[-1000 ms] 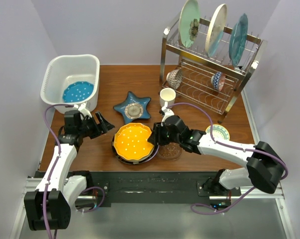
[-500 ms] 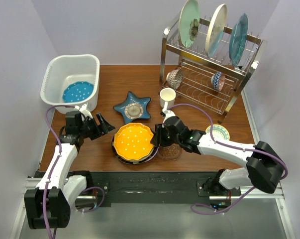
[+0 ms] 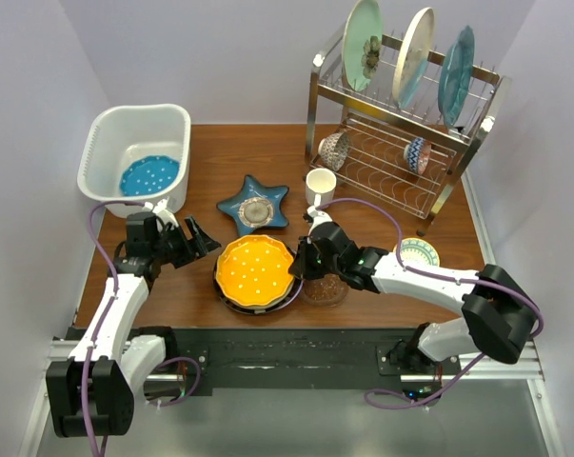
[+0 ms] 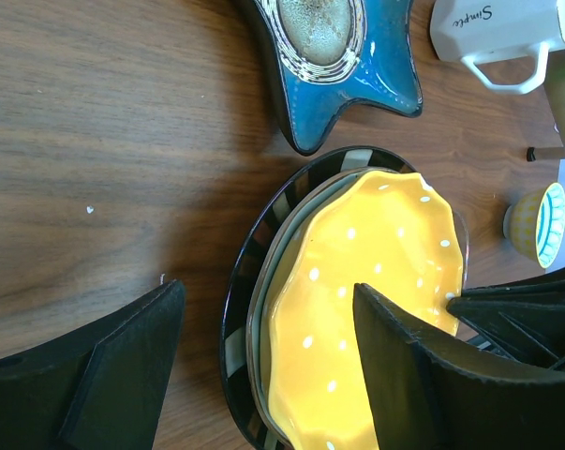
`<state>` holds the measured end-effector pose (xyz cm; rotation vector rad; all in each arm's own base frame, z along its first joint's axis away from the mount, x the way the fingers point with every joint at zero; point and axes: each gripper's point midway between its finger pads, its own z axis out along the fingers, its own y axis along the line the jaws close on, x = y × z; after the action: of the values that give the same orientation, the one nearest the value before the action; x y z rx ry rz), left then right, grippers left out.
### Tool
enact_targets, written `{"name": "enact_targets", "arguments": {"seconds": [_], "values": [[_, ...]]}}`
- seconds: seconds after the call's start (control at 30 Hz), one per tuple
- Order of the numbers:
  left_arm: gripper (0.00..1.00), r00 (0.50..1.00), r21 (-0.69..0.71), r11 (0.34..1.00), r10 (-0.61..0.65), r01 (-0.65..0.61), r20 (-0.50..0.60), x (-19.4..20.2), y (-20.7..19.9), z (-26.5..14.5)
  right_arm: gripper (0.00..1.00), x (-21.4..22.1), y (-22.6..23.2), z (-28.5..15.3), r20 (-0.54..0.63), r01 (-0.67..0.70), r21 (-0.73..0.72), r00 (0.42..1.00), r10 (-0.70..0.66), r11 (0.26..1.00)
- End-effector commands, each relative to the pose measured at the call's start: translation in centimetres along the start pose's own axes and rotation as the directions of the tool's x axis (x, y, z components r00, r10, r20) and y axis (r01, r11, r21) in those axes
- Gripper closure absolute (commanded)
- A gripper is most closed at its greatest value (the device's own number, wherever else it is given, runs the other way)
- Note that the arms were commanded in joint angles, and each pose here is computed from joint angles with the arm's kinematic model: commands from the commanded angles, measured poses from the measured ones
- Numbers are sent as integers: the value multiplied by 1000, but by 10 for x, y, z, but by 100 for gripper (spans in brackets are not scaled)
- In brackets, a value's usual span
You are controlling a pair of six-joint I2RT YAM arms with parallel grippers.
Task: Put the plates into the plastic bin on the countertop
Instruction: Pick up the plate at the center of the board.
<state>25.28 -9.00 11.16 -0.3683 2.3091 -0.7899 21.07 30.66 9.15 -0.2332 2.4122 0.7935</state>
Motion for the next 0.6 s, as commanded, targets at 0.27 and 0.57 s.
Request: {"name": "enact_targets", "arguments": {"seconds": [0.27, 0.57], "values": [[24, 1000, 33, 999, 10, -10, 15, -2, -8, 2, 100, -17, 10, -18, 64, 4, -23, 998, -2, 1000], [26, 999, 99, 994, 45, -46, 11, -4, -22, -4, 100, -27, 11, -34, 104, 2, -16, 995, -1, 1000]]}}
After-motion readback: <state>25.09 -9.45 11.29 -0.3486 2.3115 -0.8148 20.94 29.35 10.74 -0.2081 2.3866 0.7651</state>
